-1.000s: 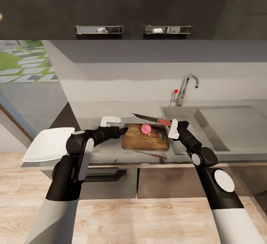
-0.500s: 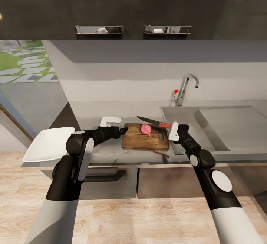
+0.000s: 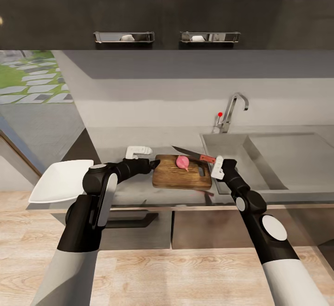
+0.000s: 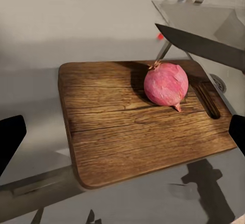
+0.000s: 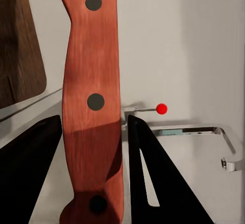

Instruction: In the kitchen, take the Vidalia onion out of the sink, dice it on the chopping board with the paring knife, put the diced onion into the bowl on the countertop, then place both the paring knife and the chopping board into the sink.

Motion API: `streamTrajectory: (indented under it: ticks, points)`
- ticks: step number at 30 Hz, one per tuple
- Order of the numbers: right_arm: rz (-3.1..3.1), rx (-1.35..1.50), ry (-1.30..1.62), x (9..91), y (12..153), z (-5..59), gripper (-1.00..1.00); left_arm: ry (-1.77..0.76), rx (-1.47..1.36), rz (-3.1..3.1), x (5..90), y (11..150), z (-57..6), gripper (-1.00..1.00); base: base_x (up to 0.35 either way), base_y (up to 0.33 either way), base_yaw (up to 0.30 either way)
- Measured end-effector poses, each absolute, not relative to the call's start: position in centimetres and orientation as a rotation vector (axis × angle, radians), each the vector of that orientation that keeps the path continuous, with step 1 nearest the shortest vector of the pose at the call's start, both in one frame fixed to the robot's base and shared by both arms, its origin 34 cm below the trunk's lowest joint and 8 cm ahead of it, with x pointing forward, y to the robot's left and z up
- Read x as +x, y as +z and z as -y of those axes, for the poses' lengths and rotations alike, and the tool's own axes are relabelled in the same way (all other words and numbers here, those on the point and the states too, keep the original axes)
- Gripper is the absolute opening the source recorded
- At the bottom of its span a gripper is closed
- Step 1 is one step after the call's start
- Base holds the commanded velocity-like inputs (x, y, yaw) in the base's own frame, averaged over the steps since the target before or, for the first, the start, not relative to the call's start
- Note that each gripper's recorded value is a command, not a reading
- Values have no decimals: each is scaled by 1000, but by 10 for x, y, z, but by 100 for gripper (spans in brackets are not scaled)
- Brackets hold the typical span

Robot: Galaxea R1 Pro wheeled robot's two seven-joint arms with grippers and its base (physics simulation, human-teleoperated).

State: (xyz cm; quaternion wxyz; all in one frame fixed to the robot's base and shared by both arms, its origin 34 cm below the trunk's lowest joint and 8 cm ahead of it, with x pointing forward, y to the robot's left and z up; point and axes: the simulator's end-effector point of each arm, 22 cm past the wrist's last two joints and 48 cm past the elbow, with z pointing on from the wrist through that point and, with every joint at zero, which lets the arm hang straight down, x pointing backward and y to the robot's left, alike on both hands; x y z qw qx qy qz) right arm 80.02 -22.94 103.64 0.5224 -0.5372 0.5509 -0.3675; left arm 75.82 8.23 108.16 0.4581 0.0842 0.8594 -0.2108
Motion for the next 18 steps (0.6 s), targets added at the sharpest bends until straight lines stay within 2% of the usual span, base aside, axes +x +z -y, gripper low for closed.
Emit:
streamTrajectory:
  ticks: [18]
  points:
    - [-1325, -1289, -880, 800, 1033, 230, -100, -519, 207, -2118, 758, 1081, -82, 100, 0, 0, 0]
